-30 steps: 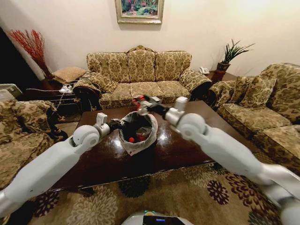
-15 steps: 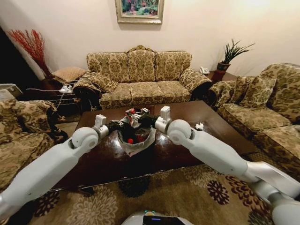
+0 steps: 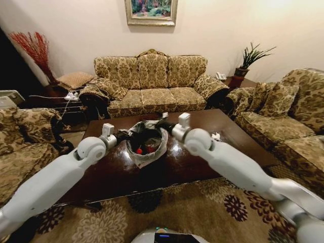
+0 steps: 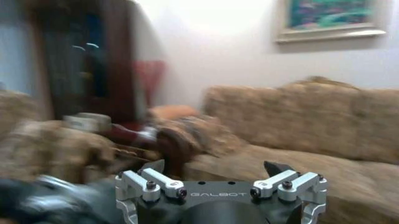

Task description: Move to the front of the table and place the trash on the table into the trash bin.

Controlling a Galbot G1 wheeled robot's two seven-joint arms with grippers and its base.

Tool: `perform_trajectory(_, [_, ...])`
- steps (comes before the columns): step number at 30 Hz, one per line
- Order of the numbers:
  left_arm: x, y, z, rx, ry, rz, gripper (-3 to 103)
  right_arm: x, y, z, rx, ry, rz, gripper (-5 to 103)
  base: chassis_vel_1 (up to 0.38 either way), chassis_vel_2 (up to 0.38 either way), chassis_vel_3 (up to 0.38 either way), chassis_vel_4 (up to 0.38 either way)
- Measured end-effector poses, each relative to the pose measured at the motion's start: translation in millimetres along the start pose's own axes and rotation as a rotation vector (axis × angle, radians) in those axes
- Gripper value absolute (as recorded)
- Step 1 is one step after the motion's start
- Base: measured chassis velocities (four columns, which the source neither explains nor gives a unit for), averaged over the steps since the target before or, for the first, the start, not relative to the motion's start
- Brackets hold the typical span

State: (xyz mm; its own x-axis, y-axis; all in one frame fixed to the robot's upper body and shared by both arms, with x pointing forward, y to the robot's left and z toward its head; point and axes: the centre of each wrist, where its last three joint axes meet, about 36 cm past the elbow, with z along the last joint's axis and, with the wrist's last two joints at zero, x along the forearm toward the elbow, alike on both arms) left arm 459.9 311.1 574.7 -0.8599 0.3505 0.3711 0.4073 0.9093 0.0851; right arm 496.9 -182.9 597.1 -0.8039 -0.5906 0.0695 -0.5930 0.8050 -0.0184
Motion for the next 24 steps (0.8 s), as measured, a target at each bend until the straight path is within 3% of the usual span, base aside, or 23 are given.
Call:
perform_trajectory(1, [0, 0.4, 0, 0.001, -0.002, -0.001, 2, 13, -19, 8, 0.009, 0.023, 0.071, 100, 0.0, 0.0, 0.0, 0.0])
perform_trajectory(2, [0, 0.4, 0, 0.001, -0.002, -0.001, 2, 13, -19, 8, 0.009, 0.023, 0.071, 100, 0.0, 0.0, 0.0, 0.0])
perform_trajectory(4, [1, 0.6, -1, 0.002, -0.006, -0.002, 2, 33, -44, 20, 0.023, 0.068, 0.178, 100, 0.0, 0.0, 0.0, 0.0])
perform_trajectory(10, [-2, -4.7, 0, 0.015, -0.018, 0.013, 2, 57, -84, 44, 0.077, 0.142, 0.336, 100, 0.0, 0.0, 0.0, 0.0])
perform_trajectory(14, [-3, -8.8, 4, 0.022, -0.017, 0.021, 2, 63, -97, 51, 0.081, 0.174, 0.379, 100, -0.018, -0.014, 0.01, 0.012])
perform_trajectory(24, [3, -5.6, 9, 0.004, -0.015, 0.015, 2, 58, -103, 65, 0.057, 0.215, 0.404, 100, -0.141, -0.135, 0.154, 0.135])
